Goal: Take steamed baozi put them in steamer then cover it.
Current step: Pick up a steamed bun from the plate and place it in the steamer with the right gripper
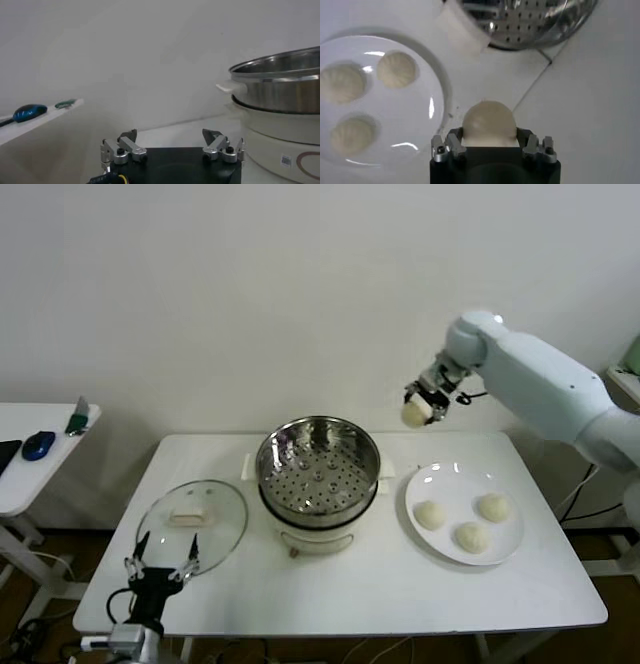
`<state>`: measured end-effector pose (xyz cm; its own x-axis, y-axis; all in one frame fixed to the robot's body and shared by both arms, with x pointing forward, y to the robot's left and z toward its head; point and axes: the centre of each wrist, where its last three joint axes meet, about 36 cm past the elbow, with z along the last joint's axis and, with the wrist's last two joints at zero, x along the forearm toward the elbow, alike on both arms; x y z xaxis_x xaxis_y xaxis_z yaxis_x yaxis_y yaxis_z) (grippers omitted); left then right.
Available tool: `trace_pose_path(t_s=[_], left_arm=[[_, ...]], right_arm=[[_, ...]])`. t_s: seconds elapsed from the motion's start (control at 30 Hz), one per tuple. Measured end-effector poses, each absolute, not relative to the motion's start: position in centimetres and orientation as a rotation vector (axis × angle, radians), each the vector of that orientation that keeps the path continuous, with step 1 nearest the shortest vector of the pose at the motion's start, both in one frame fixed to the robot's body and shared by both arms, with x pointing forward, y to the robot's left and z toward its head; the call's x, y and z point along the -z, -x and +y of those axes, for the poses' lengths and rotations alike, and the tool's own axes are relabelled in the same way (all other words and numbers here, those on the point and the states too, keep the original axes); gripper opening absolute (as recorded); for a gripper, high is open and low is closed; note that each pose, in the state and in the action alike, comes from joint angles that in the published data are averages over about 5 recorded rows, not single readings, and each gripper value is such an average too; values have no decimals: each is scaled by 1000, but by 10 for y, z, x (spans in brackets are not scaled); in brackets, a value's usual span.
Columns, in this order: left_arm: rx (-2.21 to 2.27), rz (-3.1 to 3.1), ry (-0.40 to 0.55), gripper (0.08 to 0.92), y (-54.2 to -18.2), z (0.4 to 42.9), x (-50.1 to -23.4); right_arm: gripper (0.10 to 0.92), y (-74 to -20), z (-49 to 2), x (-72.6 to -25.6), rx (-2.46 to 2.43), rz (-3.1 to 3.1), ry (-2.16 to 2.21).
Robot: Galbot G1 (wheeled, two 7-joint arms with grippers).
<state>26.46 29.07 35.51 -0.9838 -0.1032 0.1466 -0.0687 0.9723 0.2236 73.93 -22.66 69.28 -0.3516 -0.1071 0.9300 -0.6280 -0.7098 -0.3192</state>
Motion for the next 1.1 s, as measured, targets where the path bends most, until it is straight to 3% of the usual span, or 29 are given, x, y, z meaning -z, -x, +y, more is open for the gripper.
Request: trace_pose_path(t_s=[0.27,0.53,1.1], left_arm=[[328,-2959,-124,823,-258,290,-355],[332,-2957,-118,823,-254,290,-357],[347,-2951,-120,823,-252,297,-360]], right_arm=[[699,-722,-132,-709,-2313,-666,-1689],[699,-716,-60,-684,-2421,-407,-1781],[712,-716,12,-601,-2505,-114,-1826]])
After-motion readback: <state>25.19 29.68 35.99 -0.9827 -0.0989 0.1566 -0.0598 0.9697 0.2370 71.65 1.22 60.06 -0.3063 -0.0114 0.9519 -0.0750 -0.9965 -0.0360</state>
